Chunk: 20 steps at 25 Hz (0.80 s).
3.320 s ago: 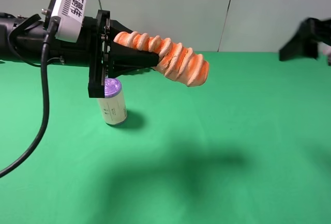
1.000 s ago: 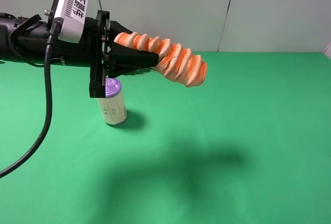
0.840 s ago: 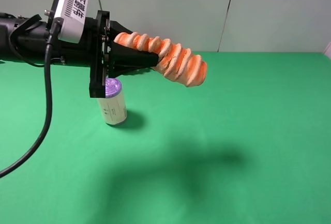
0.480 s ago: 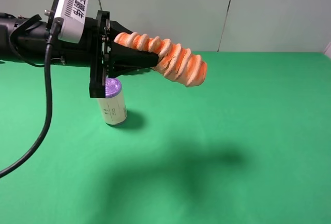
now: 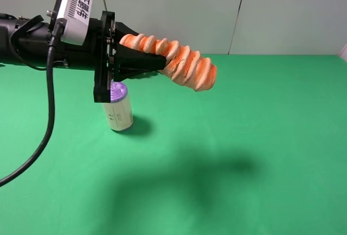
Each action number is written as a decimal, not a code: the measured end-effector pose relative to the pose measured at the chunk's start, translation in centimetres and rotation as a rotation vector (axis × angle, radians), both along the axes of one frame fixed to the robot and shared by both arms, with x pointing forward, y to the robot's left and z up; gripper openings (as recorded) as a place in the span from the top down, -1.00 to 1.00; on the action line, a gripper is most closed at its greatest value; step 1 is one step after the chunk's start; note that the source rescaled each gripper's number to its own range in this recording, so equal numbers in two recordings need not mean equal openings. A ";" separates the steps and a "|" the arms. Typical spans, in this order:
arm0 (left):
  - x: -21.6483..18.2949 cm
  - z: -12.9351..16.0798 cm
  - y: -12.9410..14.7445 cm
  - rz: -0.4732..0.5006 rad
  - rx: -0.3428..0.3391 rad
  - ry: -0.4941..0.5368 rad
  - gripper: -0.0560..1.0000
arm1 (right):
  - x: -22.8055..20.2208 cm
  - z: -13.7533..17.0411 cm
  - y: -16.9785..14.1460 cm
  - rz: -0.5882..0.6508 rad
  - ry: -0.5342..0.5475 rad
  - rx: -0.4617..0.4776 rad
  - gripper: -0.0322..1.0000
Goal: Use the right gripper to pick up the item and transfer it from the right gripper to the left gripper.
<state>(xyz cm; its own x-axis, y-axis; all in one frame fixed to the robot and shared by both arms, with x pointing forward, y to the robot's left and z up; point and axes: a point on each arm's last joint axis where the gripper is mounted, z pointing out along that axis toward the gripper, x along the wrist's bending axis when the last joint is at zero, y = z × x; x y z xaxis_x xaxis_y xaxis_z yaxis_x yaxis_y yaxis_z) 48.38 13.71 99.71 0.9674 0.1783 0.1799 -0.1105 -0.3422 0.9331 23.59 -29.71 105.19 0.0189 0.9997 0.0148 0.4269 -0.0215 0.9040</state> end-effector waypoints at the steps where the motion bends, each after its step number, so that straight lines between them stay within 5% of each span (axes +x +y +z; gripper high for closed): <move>1: 0.0 0.0 0.0 0.000 0.000 0.000 0.88 | 0.0 0.0 0.0 0.000 0.000 0.000 -1.00; 20: 0.0 -0.1 0.0 -0.004 0.010 -0.008 0.88 | 0.0 0.0 0.0 0.000 0.000 0.000 -1.00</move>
<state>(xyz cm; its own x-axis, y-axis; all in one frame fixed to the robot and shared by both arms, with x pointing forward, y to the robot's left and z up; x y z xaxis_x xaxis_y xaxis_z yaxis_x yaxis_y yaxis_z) 48.37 13.74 99.64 0.9665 0.1729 0.1895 -0.1192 -0.3514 0.9286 23.59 -29.71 105.19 0.0189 0.9997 0.0148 0.4269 -0.0215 0.9040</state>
